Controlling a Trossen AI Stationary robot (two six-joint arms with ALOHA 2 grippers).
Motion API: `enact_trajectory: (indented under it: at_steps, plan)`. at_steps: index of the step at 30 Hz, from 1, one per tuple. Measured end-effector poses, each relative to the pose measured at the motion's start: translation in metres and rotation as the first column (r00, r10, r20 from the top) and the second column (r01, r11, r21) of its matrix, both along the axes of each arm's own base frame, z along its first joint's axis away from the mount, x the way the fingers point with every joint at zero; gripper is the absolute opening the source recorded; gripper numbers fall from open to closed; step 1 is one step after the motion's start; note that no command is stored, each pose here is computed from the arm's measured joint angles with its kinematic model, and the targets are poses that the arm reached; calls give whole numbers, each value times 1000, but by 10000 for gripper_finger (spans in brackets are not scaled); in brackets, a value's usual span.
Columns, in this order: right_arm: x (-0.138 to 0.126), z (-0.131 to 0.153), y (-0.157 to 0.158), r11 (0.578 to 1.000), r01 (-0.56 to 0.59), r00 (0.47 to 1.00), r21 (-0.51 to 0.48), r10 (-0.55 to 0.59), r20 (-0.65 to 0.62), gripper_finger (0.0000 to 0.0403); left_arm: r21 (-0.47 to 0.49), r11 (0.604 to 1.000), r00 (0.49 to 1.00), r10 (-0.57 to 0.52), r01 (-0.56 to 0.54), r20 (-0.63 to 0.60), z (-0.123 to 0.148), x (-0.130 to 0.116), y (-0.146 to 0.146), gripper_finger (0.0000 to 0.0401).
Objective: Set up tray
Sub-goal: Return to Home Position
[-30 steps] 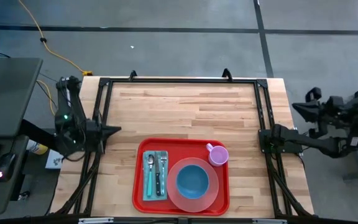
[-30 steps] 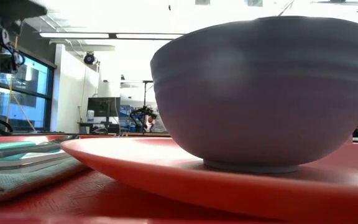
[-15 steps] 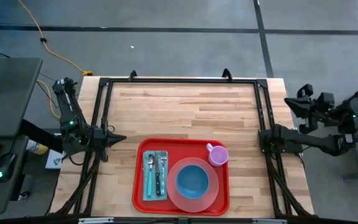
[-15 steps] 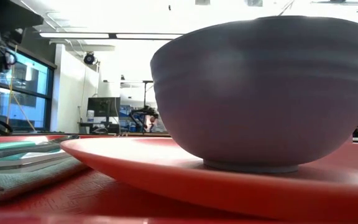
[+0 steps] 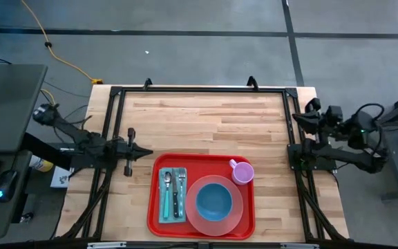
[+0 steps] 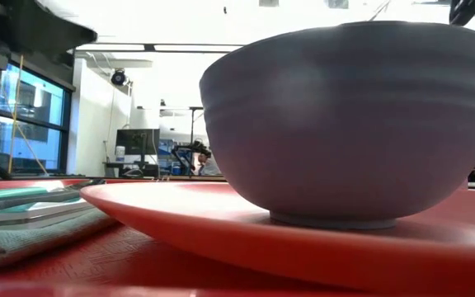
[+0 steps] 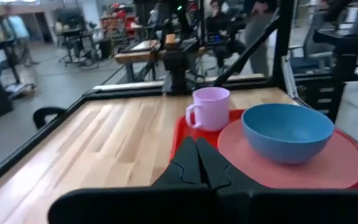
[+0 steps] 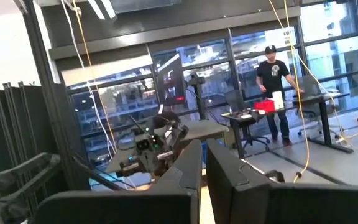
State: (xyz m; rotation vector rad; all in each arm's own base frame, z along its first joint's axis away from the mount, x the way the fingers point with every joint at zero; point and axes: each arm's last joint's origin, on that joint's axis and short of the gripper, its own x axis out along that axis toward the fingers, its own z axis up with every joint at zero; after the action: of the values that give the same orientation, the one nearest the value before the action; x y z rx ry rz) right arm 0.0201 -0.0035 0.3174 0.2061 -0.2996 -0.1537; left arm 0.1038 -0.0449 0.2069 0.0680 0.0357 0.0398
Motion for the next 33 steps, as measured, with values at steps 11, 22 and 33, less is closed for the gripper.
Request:
enact_trajectory:
  at_steps: [11, 22, 33]
  plan:
    - [18, -21, -3, 999, -44, 999, -2, 44, -13, 0, 92, 993, 997, -71, 72, -17, -1, 11, 27, 8]
    - [49, -62, -8, 993, -116, 990, 3, 115, 81, 0, 106, 991, 997, -82, 82, -2, 1, 13, 44, 8]
    - [64, -102, -12, 991, -134, 974, 18, 128, 189, 0, 107, 991, 996, -87, 86, 3, 0, 13, 52, 8]
